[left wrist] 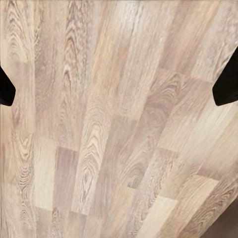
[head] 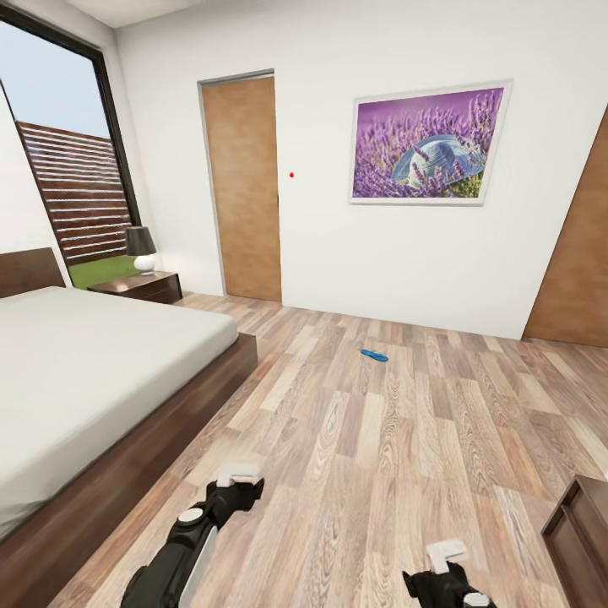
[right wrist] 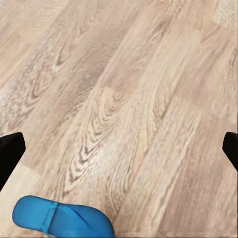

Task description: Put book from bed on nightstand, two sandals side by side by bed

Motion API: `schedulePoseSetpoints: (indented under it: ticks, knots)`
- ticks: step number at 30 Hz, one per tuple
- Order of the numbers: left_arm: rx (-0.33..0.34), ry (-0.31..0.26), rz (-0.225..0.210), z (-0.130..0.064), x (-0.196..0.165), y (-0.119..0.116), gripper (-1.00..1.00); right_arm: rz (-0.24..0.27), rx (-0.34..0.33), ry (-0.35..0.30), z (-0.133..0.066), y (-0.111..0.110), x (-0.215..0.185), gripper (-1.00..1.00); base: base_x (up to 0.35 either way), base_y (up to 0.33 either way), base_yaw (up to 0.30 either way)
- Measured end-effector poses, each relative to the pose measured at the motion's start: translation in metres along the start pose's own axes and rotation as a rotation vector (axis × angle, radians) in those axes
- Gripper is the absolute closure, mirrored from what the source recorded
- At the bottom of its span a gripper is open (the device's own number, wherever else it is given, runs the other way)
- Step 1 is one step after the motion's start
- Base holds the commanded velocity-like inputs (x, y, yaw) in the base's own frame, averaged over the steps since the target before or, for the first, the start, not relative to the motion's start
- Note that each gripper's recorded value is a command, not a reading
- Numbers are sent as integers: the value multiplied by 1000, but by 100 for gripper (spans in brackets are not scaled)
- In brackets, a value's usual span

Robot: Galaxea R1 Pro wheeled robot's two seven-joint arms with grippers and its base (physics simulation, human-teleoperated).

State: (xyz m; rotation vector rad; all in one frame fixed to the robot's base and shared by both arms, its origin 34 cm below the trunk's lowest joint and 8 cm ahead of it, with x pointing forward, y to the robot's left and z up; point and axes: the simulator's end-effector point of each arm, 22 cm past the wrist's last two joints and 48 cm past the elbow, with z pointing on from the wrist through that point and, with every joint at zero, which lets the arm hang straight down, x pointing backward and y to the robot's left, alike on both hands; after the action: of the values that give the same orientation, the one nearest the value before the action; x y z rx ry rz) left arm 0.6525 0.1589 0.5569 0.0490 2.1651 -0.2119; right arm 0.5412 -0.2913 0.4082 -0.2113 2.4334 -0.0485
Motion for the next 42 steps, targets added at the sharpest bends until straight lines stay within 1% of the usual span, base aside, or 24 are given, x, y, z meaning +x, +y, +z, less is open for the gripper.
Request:
schedulePoseSetpoints:
  ticks: [1, 3, 6, 8, 10, 12, 13, 15, 18, 22, 29, 33, 37, 42]
  knots:
    - [1, -7, 1, -2, -10, 0, -100, -16, 4, 39, 3, -3, -6, -100, 0, 0, 0]
    - [1, -11, 1, -7, -24, -1, -100, -33, 11, 83, 5, -7, -15, -100, 0, 0, 0]
    - [5, -22, -3, -12, -40, -4, -100, -44, 18, 110, 6, -11, -23, -100, 0, 0, 0]
    - [10, -48, -8, -19, -61, -8, -100, -53, 23, 122, 7, -13, -29, -100, 0, 0, 0]
    - [16, -92, -14, -30, -89, -11, -100, -59, 25, 128, 7, -14, -32, -100, 0, 0, 0]
    - [35, -146, -34, -46, -123, -16, -100, -75, 25, 129, 7, -13, -36, -100, 0, 0, 0]
    - [49, -163, -49, -54, -135, -20, -100, -88, 23, 129, 7, -11, -38, -100, 0, 0, 0]
    - [35, -177, -52, -56, -139, -10, -100, -78, 37, 156, 6, -21, -24, -100, 0, 0, 0]
    - [23, -192, -40, -60, -145, -1, -100, -74, 53, 176, 5, -34, -14, -100, 0, 0, 0]
    - [16, -205, -33, -61, -141, 7, -100, -72, 47, 175, 10, -30, -9, -100, 0, 0, 0]
    - [13, -210, -31, -56, -129, 10, -100, -64, 40, 149, 21, -26, 0, -100, 0, 0, 0]
    - [13, -212, -31, -53, -122, 11, -100, -61, 31, 151, 27, -23, 13, -100, 0, 0, 0]
    - [13, -213, -31, -50, -114, 11, -100, -75, 29, 147, 33, -21, 24, -100, 0, 0, 0]
    - [16, -211, -31, -46, -103, 11, -100, -88, 30, 109, 41, -20, 21, -100, 0, 0, 0]
